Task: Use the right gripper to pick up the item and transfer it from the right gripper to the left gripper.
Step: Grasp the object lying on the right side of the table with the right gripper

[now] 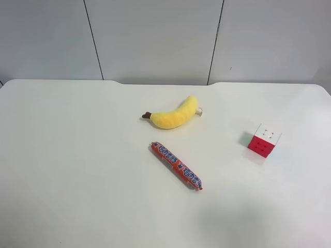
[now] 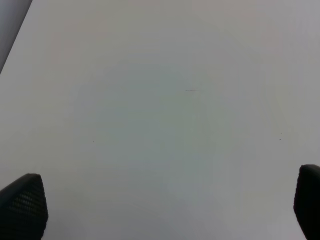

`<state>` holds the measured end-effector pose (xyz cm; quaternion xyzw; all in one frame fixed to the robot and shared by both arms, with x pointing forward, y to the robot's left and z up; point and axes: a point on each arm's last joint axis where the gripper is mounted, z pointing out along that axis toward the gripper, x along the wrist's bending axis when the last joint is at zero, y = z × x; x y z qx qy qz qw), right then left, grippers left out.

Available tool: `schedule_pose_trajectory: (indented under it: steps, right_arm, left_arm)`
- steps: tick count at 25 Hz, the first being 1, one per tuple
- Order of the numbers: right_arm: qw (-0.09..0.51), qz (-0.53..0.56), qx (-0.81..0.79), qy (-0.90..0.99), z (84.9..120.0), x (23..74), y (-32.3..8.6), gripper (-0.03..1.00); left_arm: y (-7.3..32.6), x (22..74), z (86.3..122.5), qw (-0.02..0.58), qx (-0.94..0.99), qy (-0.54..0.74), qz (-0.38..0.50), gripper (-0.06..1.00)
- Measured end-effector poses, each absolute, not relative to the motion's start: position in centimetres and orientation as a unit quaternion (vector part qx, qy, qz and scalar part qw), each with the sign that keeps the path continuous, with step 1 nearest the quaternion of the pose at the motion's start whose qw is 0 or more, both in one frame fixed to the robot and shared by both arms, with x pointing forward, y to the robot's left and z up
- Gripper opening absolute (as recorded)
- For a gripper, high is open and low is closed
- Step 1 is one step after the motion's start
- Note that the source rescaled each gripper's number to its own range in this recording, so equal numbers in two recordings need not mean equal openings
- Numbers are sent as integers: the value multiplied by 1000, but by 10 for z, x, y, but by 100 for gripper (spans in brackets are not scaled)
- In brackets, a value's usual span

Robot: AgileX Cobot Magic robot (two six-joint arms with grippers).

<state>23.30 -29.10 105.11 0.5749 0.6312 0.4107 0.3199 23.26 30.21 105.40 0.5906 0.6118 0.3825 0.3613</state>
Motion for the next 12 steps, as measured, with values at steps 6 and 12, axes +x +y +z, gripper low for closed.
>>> schedule_pose_trajectory:
  steps: [6,12]
  right_arm:
    - [320,411,575,631,1051,233,-291,100]
    - [320,411,575,631,1051,233,-291,100]
  left_arm:
    - [302,233,1054,361,591,612,383,100]
    - [302,233,1054,362,591,612,382,100]
